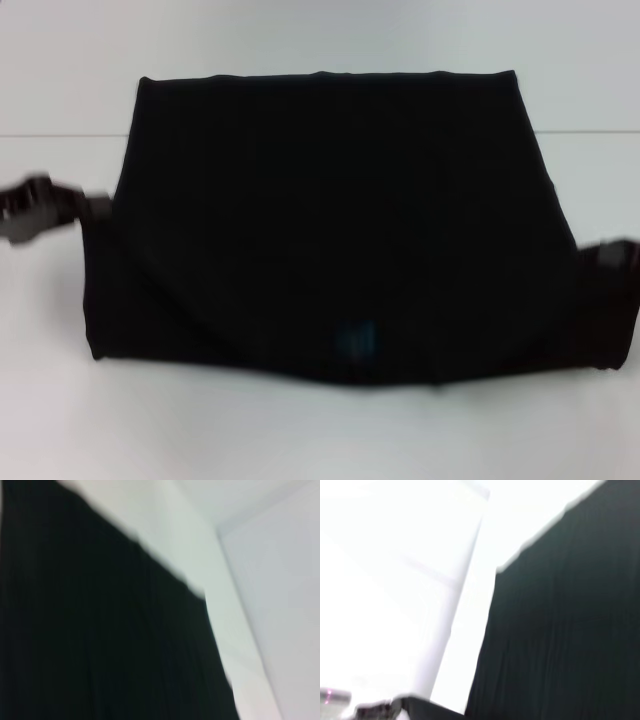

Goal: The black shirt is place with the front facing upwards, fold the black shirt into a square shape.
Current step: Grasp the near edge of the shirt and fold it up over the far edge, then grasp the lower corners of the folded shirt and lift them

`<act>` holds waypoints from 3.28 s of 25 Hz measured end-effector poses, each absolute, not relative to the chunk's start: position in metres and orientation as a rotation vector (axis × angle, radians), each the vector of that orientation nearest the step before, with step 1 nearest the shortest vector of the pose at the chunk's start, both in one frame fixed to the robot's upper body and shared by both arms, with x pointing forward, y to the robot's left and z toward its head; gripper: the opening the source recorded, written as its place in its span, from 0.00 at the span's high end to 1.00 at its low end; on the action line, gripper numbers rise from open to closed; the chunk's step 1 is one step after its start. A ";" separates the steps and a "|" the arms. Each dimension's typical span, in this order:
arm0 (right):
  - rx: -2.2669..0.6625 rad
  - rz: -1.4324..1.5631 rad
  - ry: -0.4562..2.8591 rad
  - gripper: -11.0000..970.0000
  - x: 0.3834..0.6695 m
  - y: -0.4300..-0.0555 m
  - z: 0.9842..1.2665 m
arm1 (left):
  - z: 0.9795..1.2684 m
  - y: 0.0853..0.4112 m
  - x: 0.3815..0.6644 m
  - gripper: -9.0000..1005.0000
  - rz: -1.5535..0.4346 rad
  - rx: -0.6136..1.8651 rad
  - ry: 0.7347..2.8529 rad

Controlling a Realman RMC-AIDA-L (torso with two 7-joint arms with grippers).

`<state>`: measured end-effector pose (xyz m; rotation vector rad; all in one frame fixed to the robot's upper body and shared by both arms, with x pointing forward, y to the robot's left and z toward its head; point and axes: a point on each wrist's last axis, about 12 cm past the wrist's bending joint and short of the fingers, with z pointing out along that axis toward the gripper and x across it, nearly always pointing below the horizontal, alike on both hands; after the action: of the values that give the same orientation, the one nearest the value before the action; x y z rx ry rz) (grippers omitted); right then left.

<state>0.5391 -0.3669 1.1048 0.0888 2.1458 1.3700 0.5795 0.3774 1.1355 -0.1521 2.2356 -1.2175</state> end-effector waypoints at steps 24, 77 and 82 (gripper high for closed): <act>0.212 0.973 1.905 0.92 0.607 -0.310 1.081 | 1.096 0.329 0.619 0.99 -0.940 -0.316 1.925; -0.385 1.105 1.954 0.14 0.522 -0.311 1.054 | 1.081 0.381 0.557 0.39 -1.055 -0.316 2.330; -0.531 1.101 1.953 0.14 0.519 -0.295 1.049 | 1.079 0.379 0.563 0.36 -1.006 -0.310 2.347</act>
<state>0.5191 -0.2947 1.0485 -0.5307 1.9526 1.1005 0.5626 0.3788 1.0793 -0.3098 2.3471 -1.0063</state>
